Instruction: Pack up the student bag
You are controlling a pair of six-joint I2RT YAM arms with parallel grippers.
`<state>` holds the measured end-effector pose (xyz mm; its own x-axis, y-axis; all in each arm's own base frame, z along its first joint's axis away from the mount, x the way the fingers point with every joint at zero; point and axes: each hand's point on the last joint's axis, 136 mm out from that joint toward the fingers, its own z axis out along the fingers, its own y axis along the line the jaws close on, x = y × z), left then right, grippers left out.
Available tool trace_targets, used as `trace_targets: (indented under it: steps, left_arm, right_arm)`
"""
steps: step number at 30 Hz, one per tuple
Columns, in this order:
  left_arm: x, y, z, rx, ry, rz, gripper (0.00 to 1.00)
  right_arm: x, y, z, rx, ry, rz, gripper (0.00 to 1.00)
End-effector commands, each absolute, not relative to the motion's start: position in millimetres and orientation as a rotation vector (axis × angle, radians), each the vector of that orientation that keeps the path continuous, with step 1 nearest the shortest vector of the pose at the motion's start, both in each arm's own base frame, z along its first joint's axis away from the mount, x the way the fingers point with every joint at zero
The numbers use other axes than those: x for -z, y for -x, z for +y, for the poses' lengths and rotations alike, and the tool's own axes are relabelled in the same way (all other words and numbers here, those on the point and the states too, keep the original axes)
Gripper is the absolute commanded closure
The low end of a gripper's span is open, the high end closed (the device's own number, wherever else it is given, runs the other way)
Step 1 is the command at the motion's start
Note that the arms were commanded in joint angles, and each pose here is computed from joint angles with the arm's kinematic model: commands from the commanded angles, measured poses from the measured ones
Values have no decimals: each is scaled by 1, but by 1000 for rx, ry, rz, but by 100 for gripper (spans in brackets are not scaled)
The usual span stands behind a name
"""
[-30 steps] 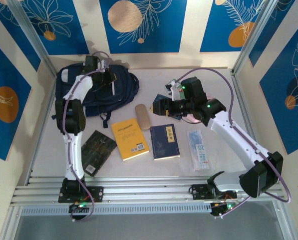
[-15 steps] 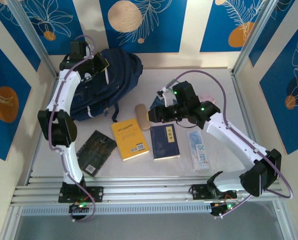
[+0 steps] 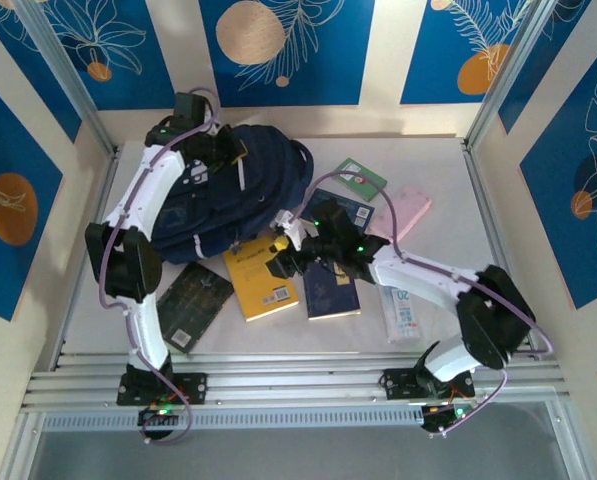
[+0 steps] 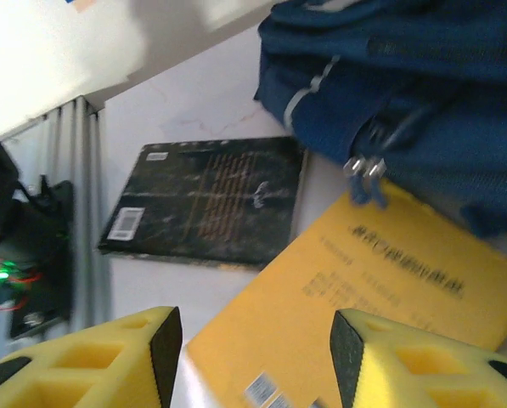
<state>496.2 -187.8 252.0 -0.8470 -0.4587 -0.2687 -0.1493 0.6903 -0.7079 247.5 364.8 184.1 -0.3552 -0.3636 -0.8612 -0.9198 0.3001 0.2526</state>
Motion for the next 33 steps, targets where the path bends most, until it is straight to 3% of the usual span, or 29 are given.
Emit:
trace_targets:
  steps: [1, 15, 33]
  left_arm:
    - [-307, -484, -208, 1111, 338, 2343, 100]
    - [-311, -476, -227, 1231, 365, 2343, 100]
    - [-305, -467, -233, 1266, 354, 2368, 100]
  right_arm:
    - [-187, -258, 390, -971, 1236, 1568, 47]
    - [-125, -287, 428, -786, 1043, 1555, 47]
    - [-83, -305, 408, -709, 888, 1710, 58]
